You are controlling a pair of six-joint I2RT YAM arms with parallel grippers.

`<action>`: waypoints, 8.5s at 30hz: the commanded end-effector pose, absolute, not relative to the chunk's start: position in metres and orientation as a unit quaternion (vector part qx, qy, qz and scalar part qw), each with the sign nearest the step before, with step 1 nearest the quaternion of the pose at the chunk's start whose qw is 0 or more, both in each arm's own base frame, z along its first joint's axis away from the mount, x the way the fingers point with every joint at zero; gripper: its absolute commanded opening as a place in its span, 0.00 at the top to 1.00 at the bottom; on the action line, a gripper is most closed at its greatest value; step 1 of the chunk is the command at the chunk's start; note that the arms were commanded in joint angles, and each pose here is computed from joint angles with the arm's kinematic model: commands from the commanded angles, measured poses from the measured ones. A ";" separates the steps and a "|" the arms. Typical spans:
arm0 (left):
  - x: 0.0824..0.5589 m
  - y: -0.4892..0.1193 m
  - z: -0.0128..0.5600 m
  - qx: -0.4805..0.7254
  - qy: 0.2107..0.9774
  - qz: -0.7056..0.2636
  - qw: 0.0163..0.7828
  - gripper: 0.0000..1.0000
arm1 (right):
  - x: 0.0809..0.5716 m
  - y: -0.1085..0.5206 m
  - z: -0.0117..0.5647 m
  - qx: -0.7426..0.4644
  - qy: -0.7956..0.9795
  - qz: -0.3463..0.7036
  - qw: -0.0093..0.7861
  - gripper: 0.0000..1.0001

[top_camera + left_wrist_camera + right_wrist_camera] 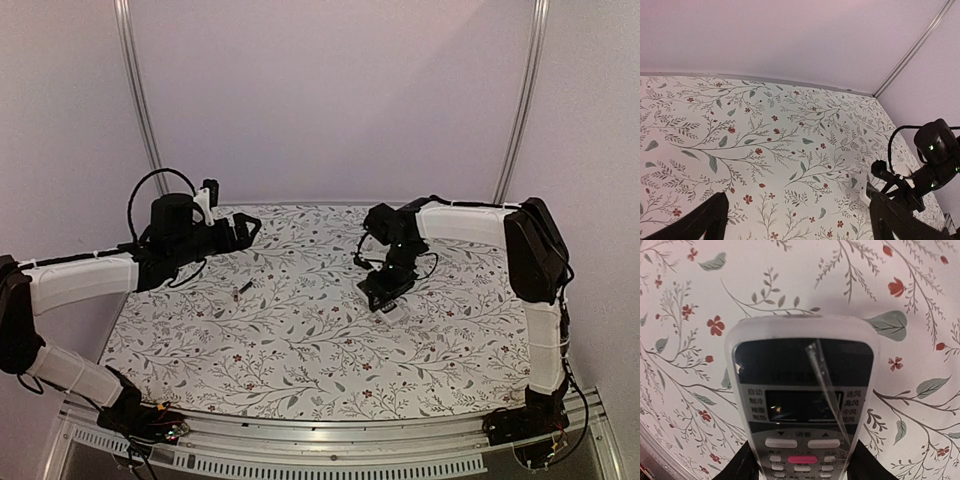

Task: Load the batteries into the remote control
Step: Pick up the remote control from the center of the board, then pass from the right arm to the left, then pass from the left arm to the right, then remove the battery cover from the remote control.

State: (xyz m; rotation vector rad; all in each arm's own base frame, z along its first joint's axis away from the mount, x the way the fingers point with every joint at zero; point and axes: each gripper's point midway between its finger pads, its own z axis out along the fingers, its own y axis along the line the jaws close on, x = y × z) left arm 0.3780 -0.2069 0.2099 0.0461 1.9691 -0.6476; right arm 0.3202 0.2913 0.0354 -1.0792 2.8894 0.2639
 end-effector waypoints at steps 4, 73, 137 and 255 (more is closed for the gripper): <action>0.334 -0.267 0.256 0.166 0.733 -0.421 0.508 0.00 | 0.342 0.350 0.201 -0.375 0.848 0.301 0.224 0.59; 0.292 -0.392 0.226 0.451 0.707 -0.196 0.508 0.60 | 0.288 0.328 0.296 -0.315 0.814 0.400 0.279 0.16; 0.313 -0.357 0.247 0.297 0.744 -0.300 0.517 0.08 | 0.307 0.315 0.276 -0.252 0.783 0.492 0.286 1.00; 0.318 -0.376 0.300 0.220 0.646 -0.617 0.392 1.00 | 0.312 0.308 0.261 -0.231 0.771 0.534 0.258 1.00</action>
